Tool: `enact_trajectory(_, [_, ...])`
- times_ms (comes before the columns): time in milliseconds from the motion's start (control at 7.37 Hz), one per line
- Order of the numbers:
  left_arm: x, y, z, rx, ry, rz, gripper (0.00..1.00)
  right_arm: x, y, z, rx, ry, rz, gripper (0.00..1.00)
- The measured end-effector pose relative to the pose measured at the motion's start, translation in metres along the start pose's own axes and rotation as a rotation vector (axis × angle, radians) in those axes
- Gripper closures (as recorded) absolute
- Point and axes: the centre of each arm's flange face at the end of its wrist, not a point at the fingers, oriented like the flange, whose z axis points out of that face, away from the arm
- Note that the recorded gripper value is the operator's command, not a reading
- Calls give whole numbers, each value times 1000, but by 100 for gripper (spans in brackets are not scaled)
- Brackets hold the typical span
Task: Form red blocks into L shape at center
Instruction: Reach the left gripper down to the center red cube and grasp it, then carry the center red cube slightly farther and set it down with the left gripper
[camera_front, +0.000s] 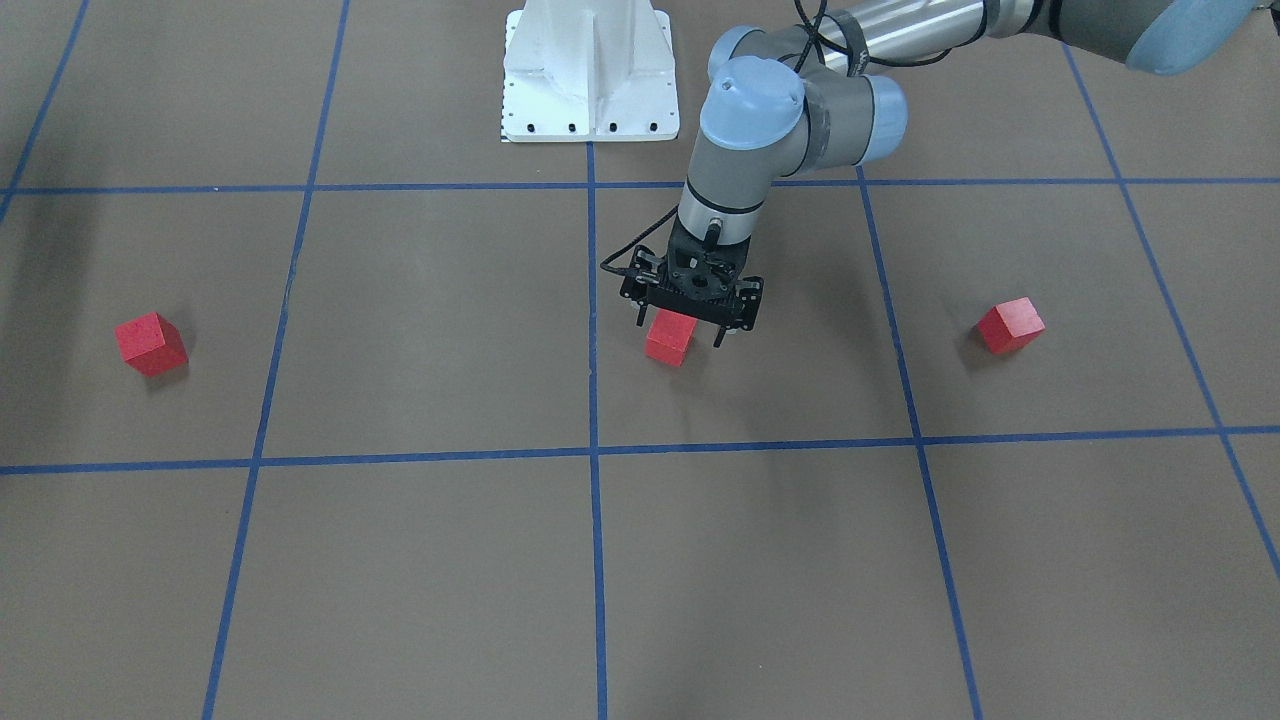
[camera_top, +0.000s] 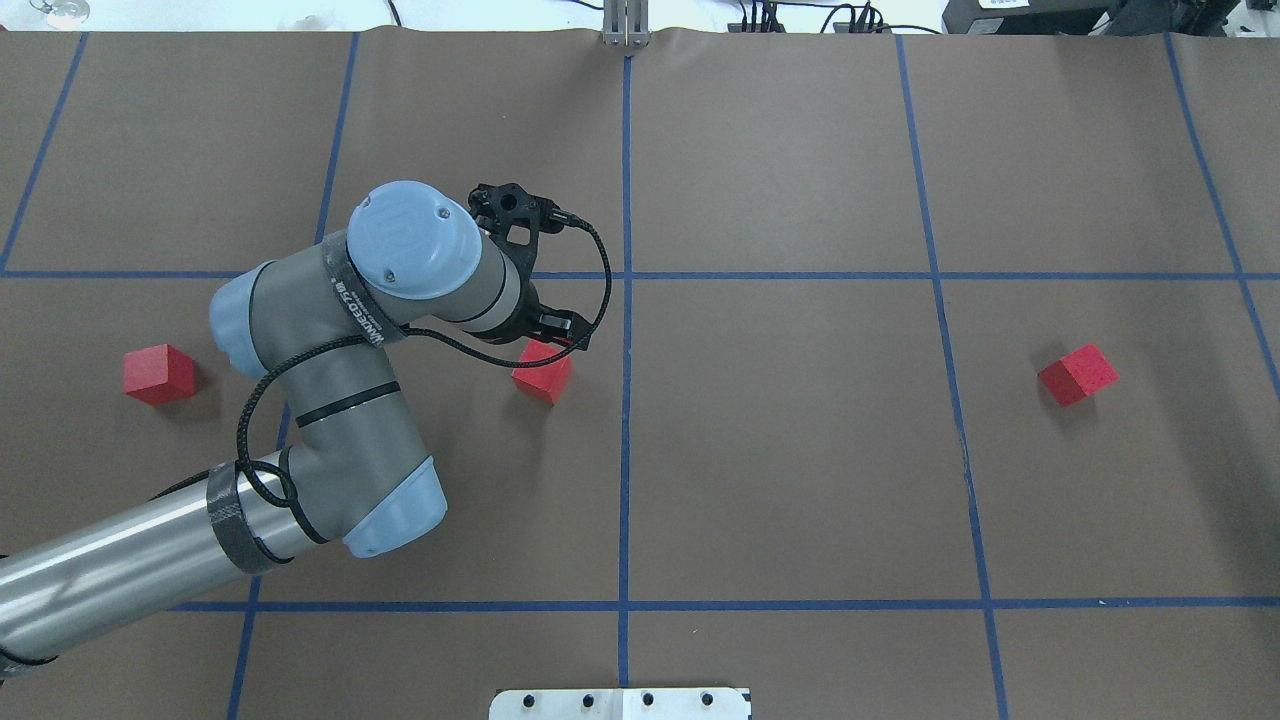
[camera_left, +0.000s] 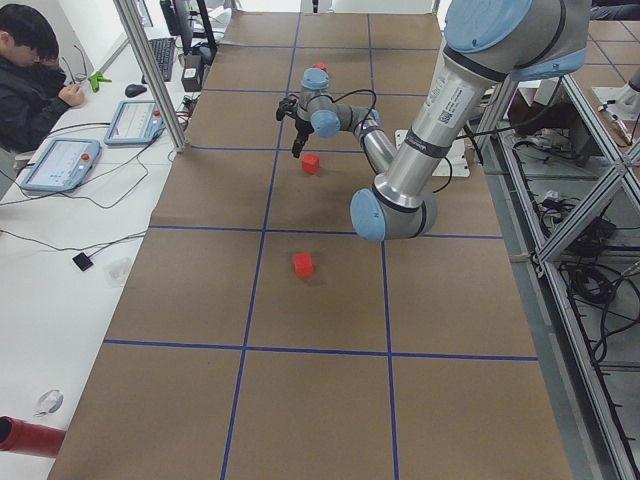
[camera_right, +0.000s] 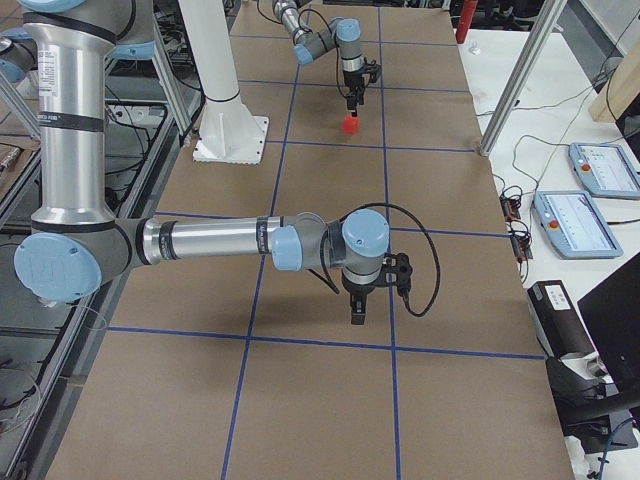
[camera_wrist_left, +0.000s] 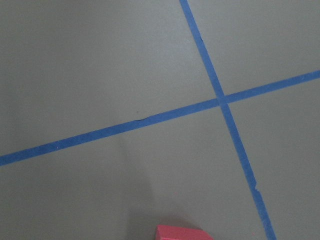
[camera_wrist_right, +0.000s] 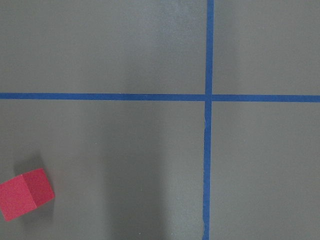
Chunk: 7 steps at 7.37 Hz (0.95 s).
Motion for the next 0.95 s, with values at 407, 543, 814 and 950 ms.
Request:
enact_trajectory(407, [3,8,24,-6,16,14,1,0,0,0,-1,0,1,1])
enact_trajectory(543, [6,13,28,-12,20,19,1,1,0,1,-2,1,2,1])
enact_trajectory(814, [10,22,38,-30,16,25,1,2,1,2,-4,2,4,1])
enact_trajectory(950, [11,25,42,-38,14,27,5,2,1,2,-4,2,5,1])
